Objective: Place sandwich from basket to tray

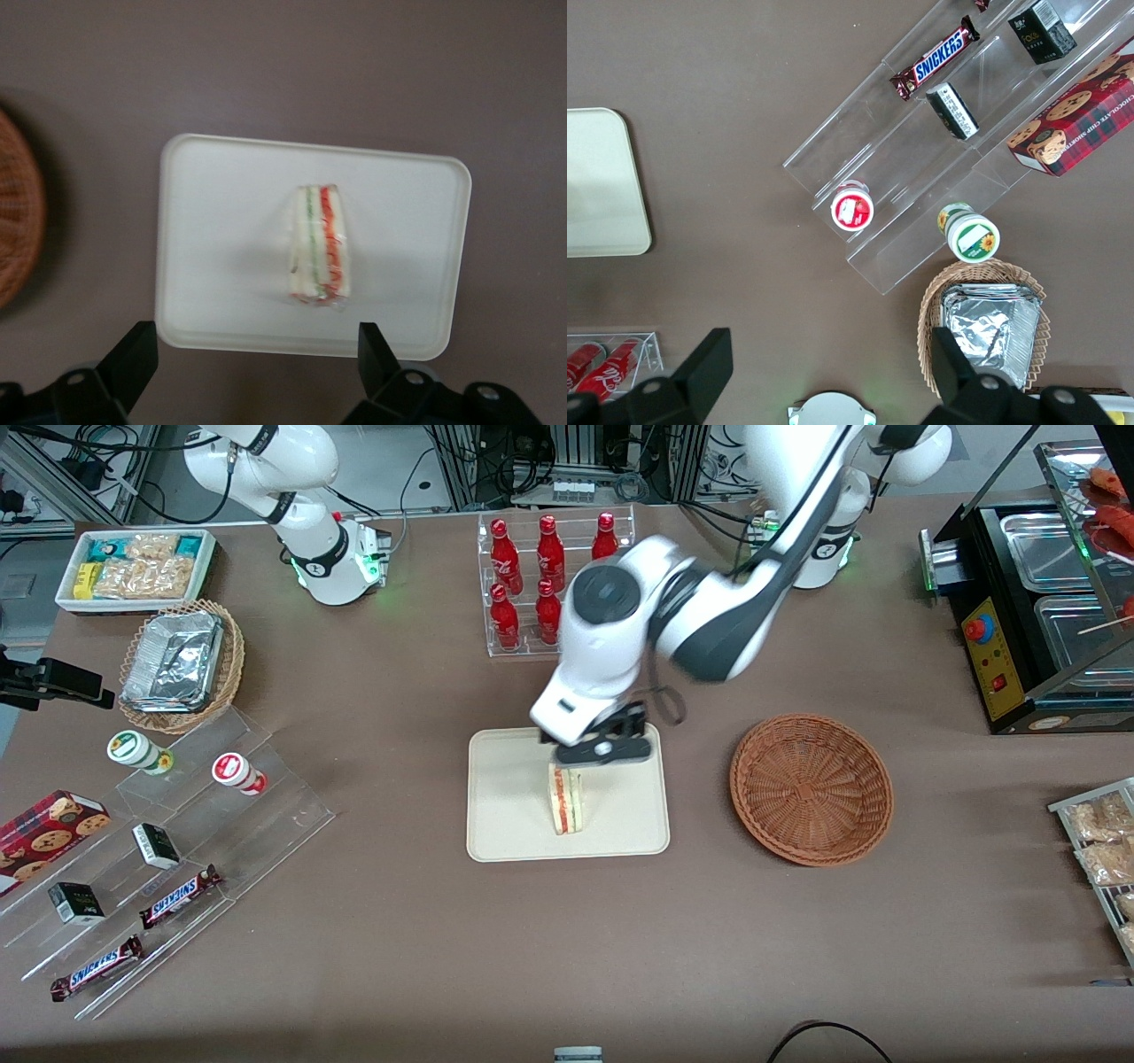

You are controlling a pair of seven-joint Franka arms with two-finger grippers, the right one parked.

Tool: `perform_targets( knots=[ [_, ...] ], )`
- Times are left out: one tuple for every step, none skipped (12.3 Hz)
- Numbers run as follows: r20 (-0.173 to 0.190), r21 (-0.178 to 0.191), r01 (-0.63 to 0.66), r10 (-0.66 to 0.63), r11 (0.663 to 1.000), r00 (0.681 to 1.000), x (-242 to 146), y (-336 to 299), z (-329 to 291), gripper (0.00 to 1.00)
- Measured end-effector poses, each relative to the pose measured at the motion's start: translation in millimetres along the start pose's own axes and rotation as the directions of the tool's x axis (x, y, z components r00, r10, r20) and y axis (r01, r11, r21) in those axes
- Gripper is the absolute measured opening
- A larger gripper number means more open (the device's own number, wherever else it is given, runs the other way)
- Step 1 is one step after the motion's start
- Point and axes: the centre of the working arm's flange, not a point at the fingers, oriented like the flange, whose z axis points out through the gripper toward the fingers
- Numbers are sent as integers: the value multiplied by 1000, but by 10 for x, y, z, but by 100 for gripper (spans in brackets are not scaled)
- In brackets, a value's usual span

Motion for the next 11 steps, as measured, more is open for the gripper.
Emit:
perform_targets(
  knots=[
    [-11,9,41,-41,999,999,120,-272,-338,100],
    [-20,18,88,-88,996,996,238,-586,-669,100],
    [-26,27,122,-121,992,992,328,-878,-933,100],
    [-24,41,132,-131,990,991,407,-1182,-1155,100],
    [-17,58,124,-124,991,992,479,-1498,-1340,100],
    [-7,72,111,-111,991,994,550,-1790,-1473,100],
    [2,82,92,-93,992,996,623,-2080,-1585,100],
    [18,87,65,-67,994,998,685,-2366,-1681,100],
    [43,81,26,-30,996,999,734,-2655,-1765,100],
    [67,68,-15,10,998,998,780,-2966,-1844,100],
    [85,59,-53,48,997,995,816,-3266,-1914,100]
  ],
)
